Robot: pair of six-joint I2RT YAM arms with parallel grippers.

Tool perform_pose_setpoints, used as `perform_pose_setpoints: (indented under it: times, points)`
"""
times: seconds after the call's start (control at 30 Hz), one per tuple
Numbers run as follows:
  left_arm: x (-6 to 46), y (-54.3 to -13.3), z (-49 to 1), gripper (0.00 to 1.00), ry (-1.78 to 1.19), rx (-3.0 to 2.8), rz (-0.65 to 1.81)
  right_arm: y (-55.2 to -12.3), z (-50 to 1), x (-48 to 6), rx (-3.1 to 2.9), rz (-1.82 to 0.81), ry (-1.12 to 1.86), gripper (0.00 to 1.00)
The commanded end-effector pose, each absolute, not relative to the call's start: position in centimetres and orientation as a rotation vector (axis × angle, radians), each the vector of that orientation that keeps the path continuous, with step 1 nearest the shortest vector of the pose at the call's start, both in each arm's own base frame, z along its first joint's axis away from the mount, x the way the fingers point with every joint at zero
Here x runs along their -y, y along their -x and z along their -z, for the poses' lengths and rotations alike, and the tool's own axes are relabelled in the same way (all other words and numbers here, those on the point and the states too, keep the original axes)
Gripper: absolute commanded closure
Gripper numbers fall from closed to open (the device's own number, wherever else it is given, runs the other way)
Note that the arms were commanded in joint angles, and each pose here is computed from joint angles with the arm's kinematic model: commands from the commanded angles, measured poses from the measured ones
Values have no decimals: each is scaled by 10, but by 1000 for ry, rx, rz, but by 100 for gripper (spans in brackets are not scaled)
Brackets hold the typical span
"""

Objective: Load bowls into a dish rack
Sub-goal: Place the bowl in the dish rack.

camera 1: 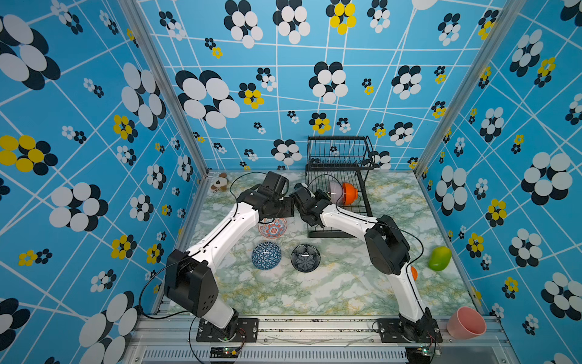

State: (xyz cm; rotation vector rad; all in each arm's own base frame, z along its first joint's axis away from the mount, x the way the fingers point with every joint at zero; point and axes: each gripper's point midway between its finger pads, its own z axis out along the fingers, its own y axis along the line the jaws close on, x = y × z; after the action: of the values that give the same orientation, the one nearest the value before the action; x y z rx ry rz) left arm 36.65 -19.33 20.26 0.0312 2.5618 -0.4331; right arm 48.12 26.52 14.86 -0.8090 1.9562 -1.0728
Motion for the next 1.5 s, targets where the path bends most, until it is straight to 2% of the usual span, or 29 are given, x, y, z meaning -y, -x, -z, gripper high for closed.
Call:
perform_pose_setpoints:
  times: [0.0, 1.47]
  points:
    - [187, -367, -199, 37, -17, -2568, 409, -487, -166, -269, -1912, 1099, 735, 100]
    - [186, -367, -200, 37, -10, -2563, 413, -515, -160, -268, -1804, 1341, 667, 100]
